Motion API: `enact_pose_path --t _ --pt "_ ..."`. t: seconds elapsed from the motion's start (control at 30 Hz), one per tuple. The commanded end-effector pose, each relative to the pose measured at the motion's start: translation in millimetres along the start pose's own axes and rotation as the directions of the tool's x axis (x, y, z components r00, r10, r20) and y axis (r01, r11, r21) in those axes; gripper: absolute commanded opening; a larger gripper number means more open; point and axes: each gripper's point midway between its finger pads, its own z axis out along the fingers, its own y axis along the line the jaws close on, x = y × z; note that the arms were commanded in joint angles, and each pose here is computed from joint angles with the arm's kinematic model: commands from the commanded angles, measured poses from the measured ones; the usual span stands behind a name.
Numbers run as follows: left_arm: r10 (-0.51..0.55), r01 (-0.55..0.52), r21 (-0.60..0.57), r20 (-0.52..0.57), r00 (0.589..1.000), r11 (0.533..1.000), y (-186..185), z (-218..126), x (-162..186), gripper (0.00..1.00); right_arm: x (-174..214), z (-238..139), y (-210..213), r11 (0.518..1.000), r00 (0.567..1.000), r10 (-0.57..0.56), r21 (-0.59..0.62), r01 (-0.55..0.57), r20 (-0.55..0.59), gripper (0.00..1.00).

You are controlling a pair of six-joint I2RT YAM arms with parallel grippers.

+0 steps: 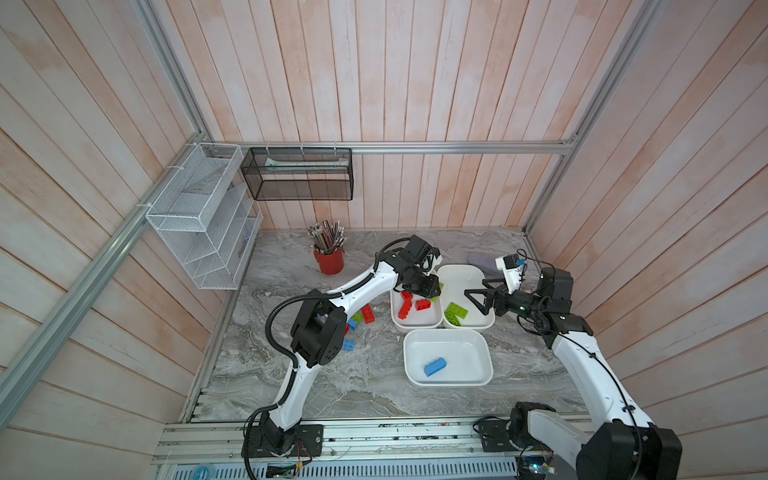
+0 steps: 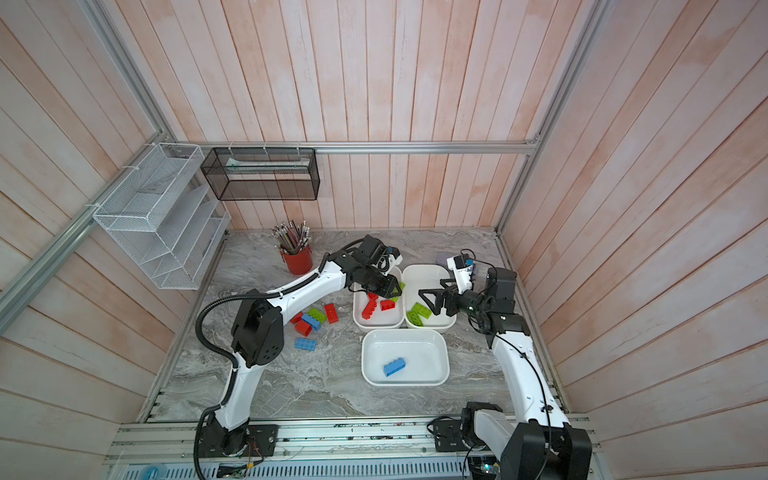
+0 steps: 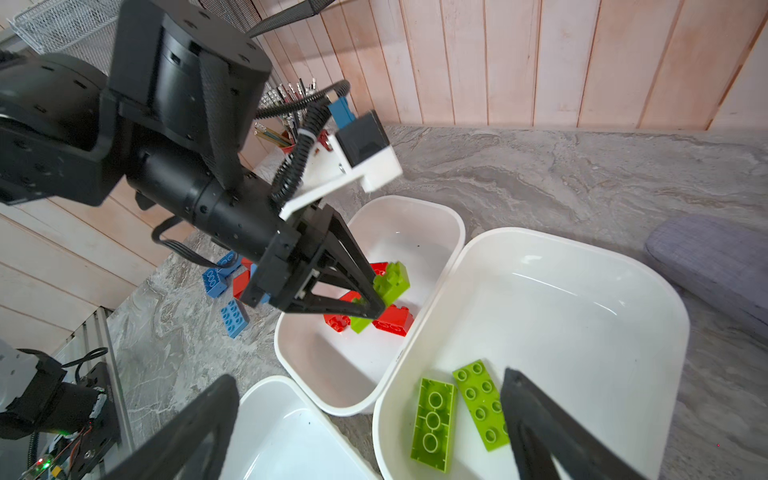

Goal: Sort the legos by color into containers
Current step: 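Carry the green brick with the left gripper into the green-brick bin and release, then move the left gripper back over the brick pile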

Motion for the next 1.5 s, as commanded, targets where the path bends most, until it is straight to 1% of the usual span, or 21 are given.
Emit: enact_pose_path --t 0.0,0.17,0.27,0.3,0.37,0.4,0.53,0.57,0.7,0.8,0.9,0.97,1.03,1.1,1.17,1.23,1.3,1.4,1.47 --pt "0.042 -0.044 0.055 0.035 0.998 0.997 -23.2 21.0 -12.3 0.29 0.0 -4.3 -0.7 1.0 1.0 0.011 0.018 -0.011 0.007 0.98" --pt "0.057 -0.064 0.103 0.064 0.996 0.993 -41.7 41.6 -22.2 0.29 4.8 -4.0 -0.6 1.0 1.0 0.017 0.013 -0.017 0.009 0.98" --pt "0.059 -0.064 0.101 0.053 0.997 0.993 -40.9 54.5 -19.0 0.31 6.2 -4.5 -1.3 1.0 1.0 0.018 0.018 -0.018 0.009 0.98" --pt "0.057 -0.061 0.099 0.043 0.997 0.993 -39.1 57.4 -16.9 0.34 6.2 -4.9 -1.0 1.0 1.0 0.017 0.019 -0.017 0.009 0.98" --pt "0.06 -0.062 0.088 0.032 0.998 0.994 -37.1 58.5 -15.9 0.51 5.0 -5.6 -0.4 1.0 1.0 0.013 0.019 -0.013 0.012 0.98" --pt "0.067 -0.07 0.086 0.038 0.997 0.994 -38.6 54.7 -17.7 0.55 4.3 -6.0 -0.3 1.0 1.0 0.011 0.02 -0.011 0.014 0.98" --pt "0.122 -0.125 0.028 0.089 0.989 0.992 -43.6 18.1 -31.8 0.71 1.2 -6.4 7.3 1.0 1.0 0.001 -0.02 0.0 0.027 0.98" --pt "0.133 -0.134 0.005 0.099 0.986 0.991 -41.4 6.9 -33.6 0.73 -0.2 -7.0 9.5 1.0 0.999 -0.004 -0.028 0.005 0.032 0.98" --pt "0.136 -0.128 -0.084 0.096 0.986 0.988 -18.4 -38.4 -26.3 0.75 -5.0 -8.7 18.2 0.998 0.999 -0.024 -0.059 0.027 0.047 0.98" --pt "0.106 -0.091 -0.163 0.086 0.991 0.982 10.0 -77.2 -8.3 0.75 -4.8 -3.4 28.1 0.995 0.998 -0.043 -0.087 0.046 0.037 0.98" --pt "0.082 -0.065 -0.246 0.06 0.995 0.967 41.9 -115.1 20.7 0.75 -6.0 2.9 35.7 0.993 0.998 -0.061 -0.098 0.063 0.026 0.98" --pt "0.033 -0.016 -0.298 0.051 0.998 0.955 66.0 -142.1 40.7 0.75 -6.0 7.3 41.0 0.991 0.997 -0.069 -0.111 0.07 0.017 0.98" --pt "0.046 -0.039 -0.324 0.016 0.999 0.945 81.2 -162.0 62.6 0.75 -5.0 12.5 46.1 0.989 0.997 -0.076 -0.124 0.076 0.006 0.98" --pt "0.074 -0.076 -0.369 -0.02 0.997 0.926 95.6 -178.6 83.8 0.75 -3.8 17.3 51.1 0.987 0.996 -0.084 -0.137 0.083 -0.003 0.98" --pt "0.06 -0.072 -0.396 -0.043 0.997 0.915 112.7 -196.0 100.1 0.75 -3.7 21.9 53.3 0.986 0.996 -0.084 -0.143 0.082 -0.008 0.98" --pt "0.033 -0.045 -0.411 -0.037 0.999 0.91 135.8 -209.5 111.5 0.74 -4.0 26.1 55.8 0.985 0.996 -0.088 -0.152 0.085 -0.012 0.98" --pt "0.019 -0.029 -0.45 -0.028 0.999 0.893 159.3 -217.7 121.1 0.74 -4.5 30.6 58.8 0.983 0.996 -0.092 -0.162 0.089 -0.016 0.98" --pt "-0.009 -0.009 -0.476 -0.036 0.999 0.88 181.4 -219.1 133.2 0.73 -4.2 36.8 61.3 0.981 0.995 -0.094 -0.173 0.088 -0.027 0.98" --pt "-0.057 0.018 -0.513 -0.06 0.997 0.858 202.0 -220.3 146.5 0.73 -5.0 40.1 62.4 0.979 0.995 -0.098 -0.183 0.091 -0.03 0.98"
